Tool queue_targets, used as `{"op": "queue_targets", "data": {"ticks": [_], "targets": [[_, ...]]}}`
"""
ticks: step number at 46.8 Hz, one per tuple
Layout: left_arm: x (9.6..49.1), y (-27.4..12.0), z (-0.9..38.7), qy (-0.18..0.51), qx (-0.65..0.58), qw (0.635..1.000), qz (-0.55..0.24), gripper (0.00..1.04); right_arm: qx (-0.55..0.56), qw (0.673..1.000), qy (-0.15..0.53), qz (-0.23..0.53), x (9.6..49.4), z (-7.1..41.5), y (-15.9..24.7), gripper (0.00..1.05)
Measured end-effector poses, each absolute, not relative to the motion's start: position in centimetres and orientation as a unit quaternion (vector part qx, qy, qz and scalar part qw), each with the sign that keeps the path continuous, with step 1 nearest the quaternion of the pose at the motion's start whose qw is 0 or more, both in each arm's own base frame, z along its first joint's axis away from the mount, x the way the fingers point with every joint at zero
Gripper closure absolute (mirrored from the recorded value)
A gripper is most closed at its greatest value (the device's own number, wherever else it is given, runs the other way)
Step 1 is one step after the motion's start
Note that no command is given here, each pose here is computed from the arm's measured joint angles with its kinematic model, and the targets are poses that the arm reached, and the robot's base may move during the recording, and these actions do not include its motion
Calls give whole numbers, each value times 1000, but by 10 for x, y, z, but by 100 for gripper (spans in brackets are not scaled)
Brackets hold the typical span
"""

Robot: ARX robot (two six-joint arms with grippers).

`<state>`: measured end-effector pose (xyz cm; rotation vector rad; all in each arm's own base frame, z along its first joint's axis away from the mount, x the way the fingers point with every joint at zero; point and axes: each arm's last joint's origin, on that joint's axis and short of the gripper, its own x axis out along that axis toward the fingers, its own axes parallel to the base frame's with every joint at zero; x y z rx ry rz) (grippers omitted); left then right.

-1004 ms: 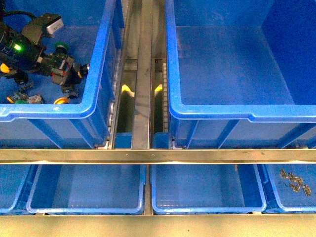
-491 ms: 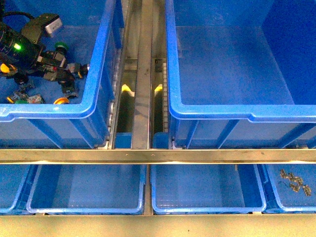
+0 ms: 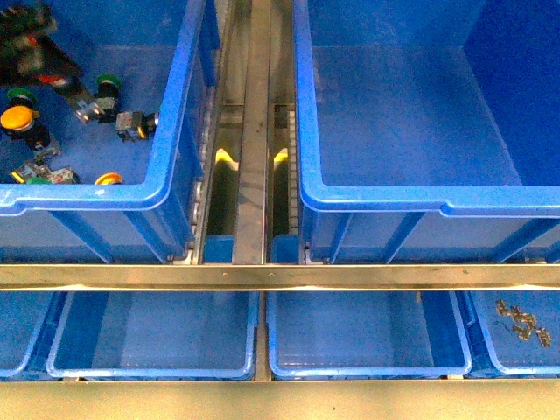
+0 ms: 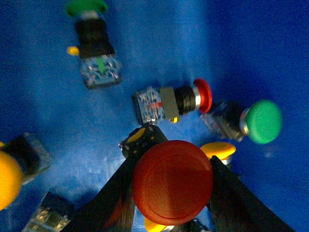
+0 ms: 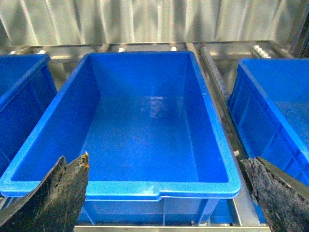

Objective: Pick red and yellow buttons and place in box

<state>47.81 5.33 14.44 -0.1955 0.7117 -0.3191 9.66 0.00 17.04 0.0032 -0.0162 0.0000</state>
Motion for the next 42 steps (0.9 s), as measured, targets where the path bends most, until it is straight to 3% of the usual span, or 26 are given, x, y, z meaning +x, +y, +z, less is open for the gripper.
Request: {"op": "queue_targets", "data": {"ticks": [10,17,28,42], "targets": [[438,80,197,295,-210,924,-120,71,2,1000,-8,0,97,170,0,6],[399,73,211,296,-306,894,-138,71,2,1000,-8,0,97,170,0,6],[355,2,252,288,-401,837,-235,71,2,1000,-8,0,97,170,0,6],[337,-80,248,335,-425,790,-289,71,2,1000,-8,0,97,170,0,6]]}}
